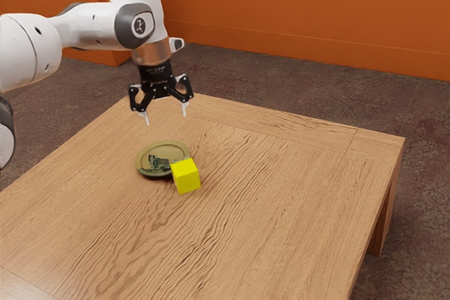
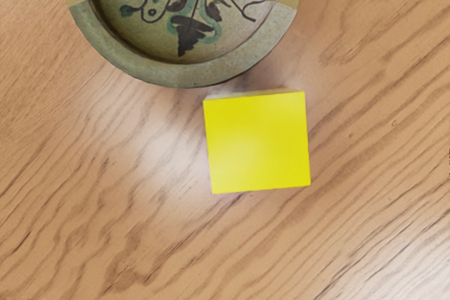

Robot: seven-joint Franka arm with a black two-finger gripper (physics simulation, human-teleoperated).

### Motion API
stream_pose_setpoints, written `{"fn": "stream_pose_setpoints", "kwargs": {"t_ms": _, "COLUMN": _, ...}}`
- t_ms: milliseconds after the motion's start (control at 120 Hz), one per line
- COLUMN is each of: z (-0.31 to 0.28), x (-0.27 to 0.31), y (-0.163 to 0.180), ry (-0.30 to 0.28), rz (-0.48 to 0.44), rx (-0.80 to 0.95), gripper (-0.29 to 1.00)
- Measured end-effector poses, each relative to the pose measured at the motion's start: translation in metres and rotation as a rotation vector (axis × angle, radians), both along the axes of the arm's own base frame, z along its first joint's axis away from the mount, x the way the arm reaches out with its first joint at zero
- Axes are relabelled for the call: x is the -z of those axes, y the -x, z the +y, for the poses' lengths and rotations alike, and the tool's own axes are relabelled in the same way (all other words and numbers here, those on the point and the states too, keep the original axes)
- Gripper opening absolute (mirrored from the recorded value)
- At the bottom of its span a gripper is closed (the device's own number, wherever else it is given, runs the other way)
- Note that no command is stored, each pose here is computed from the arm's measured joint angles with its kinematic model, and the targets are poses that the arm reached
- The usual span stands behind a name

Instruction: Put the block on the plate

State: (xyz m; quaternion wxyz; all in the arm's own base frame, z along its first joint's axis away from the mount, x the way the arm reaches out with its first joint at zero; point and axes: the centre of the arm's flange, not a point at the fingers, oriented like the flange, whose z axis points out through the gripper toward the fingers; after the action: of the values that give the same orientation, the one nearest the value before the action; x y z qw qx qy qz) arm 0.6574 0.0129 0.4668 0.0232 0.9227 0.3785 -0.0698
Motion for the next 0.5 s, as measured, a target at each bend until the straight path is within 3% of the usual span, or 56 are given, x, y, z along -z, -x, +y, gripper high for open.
{"fn": "stream_pose_setpoints", "kwargs": {"t_ms": 200, "z": -0.006, "x": 0.014, "y": -0.011, "ry": -0.024, "rz": 0.0, "rx": -0.136, "gripper": 0.7}}
{"fn": "stream_pose_setpoints", "kwargs": {"t_ms": 500, "z": -0.006, "x": 0.086, "y": -0.029, "ry": -0.067, "rz": 0.058, "rx": -0.263, "gripper": 0.7}}
